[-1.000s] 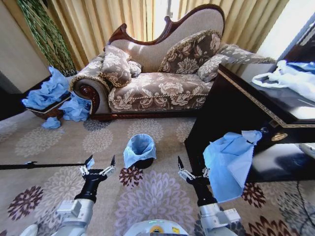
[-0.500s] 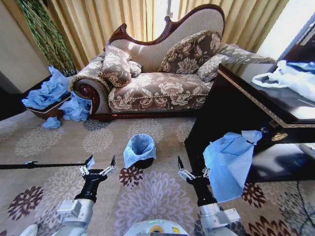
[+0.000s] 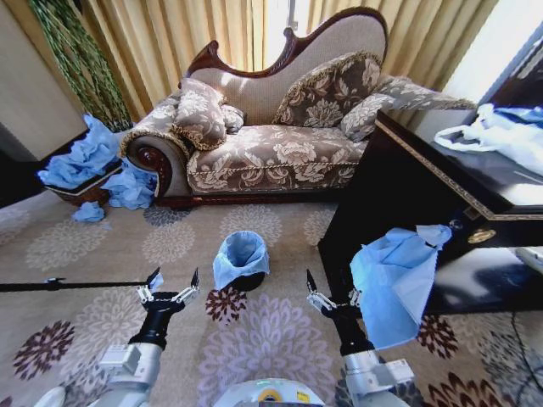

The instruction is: Place a garbage bag over the trash bin.

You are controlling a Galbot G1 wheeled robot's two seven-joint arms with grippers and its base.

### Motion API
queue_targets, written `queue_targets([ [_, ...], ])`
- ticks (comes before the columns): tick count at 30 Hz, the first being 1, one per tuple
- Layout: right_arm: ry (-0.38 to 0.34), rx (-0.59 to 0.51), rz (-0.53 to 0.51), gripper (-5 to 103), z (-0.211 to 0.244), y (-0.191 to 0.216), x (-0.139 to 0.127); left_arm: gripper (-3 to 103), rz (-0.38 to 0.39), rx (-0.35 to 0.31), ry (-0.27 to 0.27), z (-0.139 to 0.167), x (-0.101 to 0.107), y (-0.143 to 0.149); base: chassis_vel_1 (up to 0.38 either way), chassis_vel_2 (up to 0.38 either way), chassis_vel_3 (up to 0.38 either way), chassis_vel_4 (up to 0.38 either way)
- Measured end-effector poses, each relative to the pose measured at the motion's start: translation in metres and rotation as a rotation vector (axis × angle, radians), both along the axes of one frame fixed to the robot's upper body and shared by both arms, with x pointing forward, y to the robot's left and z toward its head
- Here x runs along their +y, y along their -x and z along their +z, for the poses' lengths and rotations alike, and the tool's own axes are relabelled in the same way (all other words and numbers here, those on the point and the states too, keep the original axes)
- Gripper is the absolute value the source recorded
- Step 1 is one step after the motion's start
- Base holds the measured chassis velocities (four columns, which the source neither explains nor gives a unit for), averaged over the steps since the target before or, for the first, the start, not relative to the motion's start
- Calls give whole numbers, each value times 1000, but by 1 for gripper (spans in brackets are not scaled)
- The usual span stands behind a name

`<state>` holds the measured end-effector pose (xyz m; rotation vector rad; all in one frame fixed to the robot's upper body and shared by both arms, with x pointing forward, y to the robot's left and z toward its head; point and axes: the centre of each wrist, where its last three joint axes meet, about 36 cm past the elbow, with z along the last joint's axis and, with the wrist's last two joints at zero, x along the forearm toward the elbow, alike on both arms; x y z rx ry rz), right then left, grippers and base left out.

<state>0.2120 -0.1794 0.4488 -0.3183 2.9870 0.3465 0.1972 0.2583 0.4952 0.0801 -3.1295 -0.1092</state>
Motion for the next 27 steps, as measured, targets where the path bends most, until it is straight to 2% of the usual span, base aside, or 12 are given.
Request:
queue_targets([
  [27,0,0,0,100,0,0,0,100,0,0,0,0,0,0,0,0,0,0],
])
